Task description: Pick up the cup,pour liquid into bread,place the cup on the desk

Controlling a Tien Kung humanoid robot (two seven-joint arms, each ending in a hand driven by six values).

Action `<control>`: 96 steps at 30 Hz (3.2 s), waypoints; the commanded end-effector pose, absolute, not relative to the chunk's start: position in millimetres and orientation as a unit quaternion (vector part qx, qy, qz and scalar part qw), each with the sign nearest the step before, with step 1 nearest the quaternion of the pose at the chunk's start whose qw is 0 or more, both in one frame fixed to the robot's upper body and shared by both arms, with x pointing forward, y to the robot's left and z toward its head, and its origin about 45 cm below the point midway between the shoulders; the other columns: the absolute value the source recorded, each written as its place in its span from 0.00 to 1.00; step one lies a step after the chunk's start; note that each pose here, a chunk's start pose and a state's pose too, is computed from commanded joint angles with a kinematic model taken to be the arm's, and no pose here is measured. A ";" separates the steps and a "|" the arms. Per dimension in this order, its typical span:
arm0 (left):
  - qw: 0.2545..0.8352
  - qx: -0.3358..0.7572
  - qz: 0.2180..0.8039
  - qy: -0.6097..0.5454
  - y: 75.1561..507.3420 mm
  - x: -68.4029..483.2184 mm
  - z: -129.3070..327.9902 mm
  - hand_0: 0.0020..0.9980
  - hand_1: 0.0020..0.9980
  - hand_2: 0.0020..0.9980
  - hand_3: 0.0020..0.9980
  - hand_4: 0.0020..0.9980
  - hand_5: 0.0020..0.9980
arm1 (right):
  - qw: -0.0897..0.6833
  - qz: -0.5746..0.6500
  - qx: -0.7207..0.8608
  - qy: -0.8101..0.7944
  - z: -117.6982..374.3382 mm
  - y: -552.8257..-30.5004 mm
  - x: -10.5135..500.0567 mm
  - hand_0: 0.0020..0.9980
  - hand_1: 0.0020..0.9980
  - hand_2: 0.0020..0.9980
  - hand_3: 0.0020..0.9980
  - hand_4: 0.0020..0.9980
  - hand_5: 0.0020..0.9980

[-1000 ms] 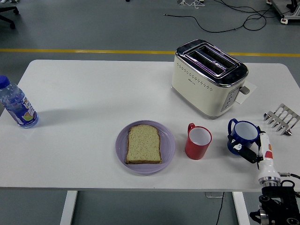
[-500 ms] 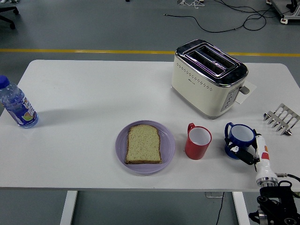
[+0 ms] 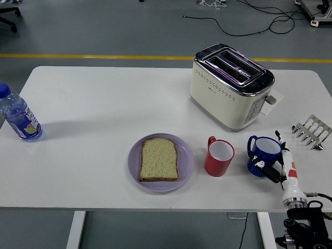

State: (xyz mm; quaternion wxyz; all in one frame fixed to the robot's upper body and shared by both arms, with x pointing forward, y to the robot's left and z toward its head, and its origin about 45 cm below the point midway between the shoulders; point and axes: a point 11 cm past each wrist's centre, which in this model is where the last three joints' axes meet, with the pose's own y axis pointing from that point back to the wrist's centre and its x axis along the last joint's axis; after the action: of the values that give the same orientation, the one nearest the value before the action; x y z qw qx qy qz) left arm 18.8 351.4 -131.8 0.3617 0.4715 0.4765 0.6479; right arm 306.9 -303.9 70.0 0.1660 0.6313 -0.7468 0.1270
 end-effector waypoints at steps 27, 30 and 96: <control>0.361 0.471 0.648 0.477 351.5 18.6 -131.8 0.63 0.64 0.66 0.51 0.23 0.85 | 0.178 0.143 0.621 -0.750 74.8 -311.1 314.6 0.63 0.59 0.87 1.00 1.00 0.18; 0.361 0.470 0.649 0.477 351.4 19.3 -131.8 0.63 0.64 0.66 0.51 0.23 0.85 | 0.177 0.147 0.627 -0.744 75.2 -309.9 315.3 0.63 0.59 0.87 1.00 1.00 0.18; 0.364 0.474 0.646 0.476 351.0 18.2 -131.9 0.63 0.65 0.66 0.51 0.23 0.85 | -0.174 -0.214 0.678 -0.681 220.2 -334.2 332.0 0.74 0.64 0.69 0.64 0.66 0.27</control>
State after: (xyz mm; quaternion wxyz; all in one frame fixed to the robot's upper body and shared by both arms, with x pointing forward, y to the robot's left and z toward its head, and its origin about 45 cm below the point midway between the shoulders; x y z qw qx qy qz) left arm 18.2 351.0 -131.9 0.3640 0.4740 0.4755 0.6455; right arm 332.0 -334.2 220.2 -0.1742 0.6781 -0.6812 -0.2138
